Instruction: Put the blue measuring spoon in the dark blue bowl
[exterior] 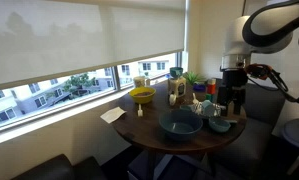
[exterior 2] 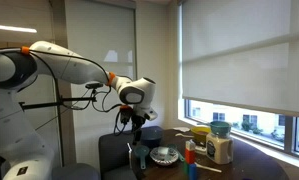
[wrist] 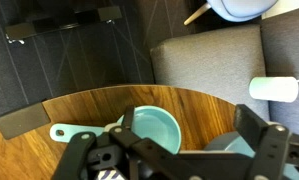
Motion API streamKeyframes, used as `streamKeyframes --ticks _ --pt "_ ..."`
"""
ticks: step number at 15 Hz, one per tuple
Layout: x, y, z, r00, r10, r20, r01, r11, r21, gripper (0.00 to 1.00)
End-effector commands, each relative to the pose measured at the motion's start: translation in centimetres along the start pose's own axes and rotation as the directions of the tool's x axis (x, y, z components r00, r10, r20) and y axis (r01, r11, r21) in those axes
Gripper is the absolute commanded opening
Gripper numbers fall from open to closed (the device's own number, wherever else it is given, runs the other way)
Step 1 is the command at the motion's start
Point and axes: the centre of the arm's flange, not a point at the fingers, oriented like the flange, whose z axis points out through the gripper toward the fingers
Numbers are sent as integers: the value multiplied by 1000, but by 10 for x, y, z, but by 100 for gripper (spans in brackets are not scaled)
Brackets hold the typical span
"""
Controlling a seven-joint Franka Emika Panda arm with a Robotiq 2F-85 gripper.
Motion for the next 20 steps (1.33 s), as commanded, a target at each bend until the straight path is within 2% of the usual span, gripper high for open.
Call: streamKeyframes --ticks 1,9,11,15,20 --pt "0 0 0 1000 0 0 0 1000 0 100" --pt "0 0 0 1000 0 0 0 1000 0 100" --pt "6 -1 10 998 -19 -52 17 999 -28 100" --pt "14 -8 27 979 -158 -130 152 987 -52 100" --pt "15 -17 41 944 -308 -114 300 950 -82 100"
